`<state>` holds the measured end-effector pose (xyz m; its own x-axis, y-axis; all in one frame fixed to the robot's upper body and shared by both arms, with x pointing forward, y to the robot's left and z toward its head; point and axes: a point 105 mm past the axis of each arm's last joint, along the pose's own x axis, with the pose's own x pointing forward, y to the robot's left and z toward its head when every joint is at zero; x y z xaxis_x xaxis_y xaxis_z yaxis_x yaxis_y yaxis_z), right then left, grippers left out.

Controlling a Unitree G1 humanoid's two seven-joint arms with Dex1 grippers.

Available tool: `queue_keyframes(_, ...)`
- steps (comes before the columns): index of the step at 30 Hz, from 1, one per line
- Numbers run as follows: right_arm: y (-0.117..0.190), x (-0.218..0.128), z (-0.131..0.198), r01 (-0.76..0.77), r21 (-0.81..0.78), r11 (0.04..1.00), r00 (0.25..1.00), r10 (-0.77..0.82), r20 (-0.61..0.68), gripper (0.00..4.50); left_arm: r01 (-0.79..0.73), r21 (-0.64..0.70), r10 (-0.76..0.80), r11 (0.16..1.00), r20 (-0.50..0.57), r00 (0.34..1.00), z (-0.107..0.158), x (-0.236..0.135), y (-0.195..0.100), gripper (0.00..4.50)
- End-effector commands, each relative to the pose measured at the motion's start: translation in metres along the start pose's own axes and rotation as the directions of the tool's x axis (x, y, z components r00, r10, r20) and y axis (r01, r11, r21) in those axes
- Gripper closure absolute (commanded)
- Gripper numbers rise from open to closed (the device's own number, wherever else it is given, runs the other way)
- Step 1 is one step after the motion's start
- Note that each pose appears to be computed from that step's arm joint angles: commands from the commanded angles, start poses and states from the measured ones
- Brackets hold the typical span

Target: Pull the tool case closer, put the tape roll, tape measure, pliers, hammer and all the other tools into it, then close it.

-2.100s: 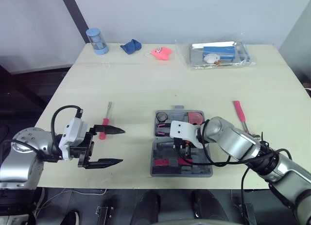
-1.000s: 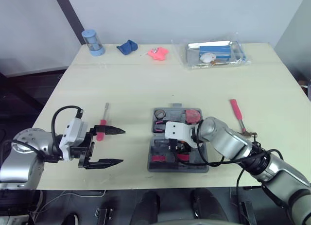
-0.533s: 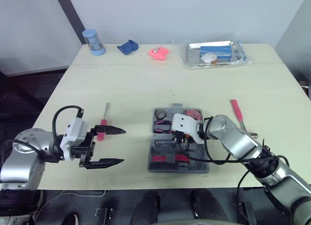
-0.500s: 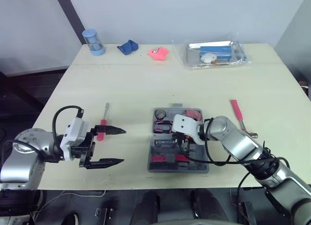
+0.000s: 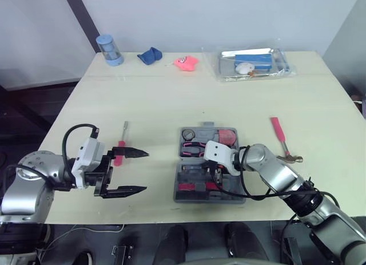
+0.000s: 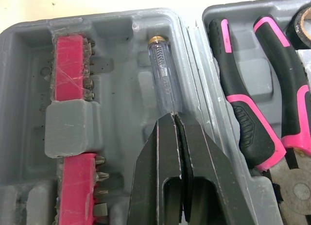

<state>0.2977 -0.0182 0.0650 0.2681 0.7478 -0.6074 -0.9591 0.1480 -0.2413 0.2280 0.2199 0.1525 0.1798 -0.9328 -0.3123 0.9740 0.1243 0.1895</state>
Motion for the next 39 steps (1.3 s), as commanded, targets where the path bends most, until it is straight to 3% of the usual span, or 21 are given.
queue_keyframes(1, 0.004, 0.005, -0.027, 0.004, 0.046, 0.999, 0.998, -0.001, -0.069, 4.48, -0.005, 0.033, 0.004, 0.999, 0.023, 1.0, 0.011, -0.001, 0.001, 0.0)
queue_keyframes(7, 0.008, 0.004, -0.05, 0.004, 0.081, 0.997, 0.992, 0.006, -0.126, 4.48, -0.008, 0.022, 0.007, 1.0, 0.03, 1.0, 0.01, 0.001, -0.001, 0.0)
queue_keyframes(10, 0.006, 0.003, -0.046, 0.016, 0.092, 0.996, 0.995, -0.007, -0.1, 4.48, -0.013, 0.013, 0.012, 1.0, 0.036, 0.999, 0.009, 0.002, -0.001, 0.0)
queue_keyframes(15, -0.003, -0.011, -0.01, 0.052, 0.091, 0.994, 0.994, -0.061, 0.095, 4.48, -0.072, -0.013, 0.072, 0.997, 0.062, 0.995, 0.007, 0.001, 0.002, 0.0)
queue_keyframes(19, -0.013, -0.04, 0.022, 0.115, 0.119, 0.986, 0.935, -0.148, 0.323, 4.48, -0.17, -0.058, 0.175, 0.984, 0.088, 0.981, 0.003, -0.002, 0.005, 0.0)
queue_keyframes(22, -0.016, -0.074, 0.022, 0.188, 0.15, 0.971, 0.871, -0.235, 0.431, 4.48, -0.271, -0.116, 0.283, 0.956, 0.103, 0.954, -0.003, -0.007, 0.005, 0.0)
queue_keyframes(25, -0.014, -0.095, 0.008, 0.238, 0.196, 0.951, 0.845, -0.302, 0.441, 4.48, -0.335, -0.157, 0.353, 0.929, 0.1, 0.93, -0.009, -0.011, 0.003, 0.0)
queue_keyframes(29, -0.01, -0.132, -0.036, 0.356, 0.318, 0.879, 0.809, -0.46, 0.366, 4.48, -0.467, -0.23, 0.493, 0.854, 0.067, 0.868, -0.026, -0.024, 0.001, 0.0)
queue_keyframes(38, 0.025, -0.199, -0.117, 0.542, 0.502, 0.674, 0.698, -0.693, 0.178, 4.48, -0.703, -0.34, 0.727, 0.624, -0.075, 0.682, -0.075, -0.057, -0.019, 0.0)
queue_keyframes(39, 0.03, -0.205, -0.125, 0.558, 0.521, 0.646, 0.681, -0.715, 0.156, 4.25, -0.722, -0.348, 0.744, 0.599, -0.093, 0.662, -0.08, -0.06, -0.022, 0.0)
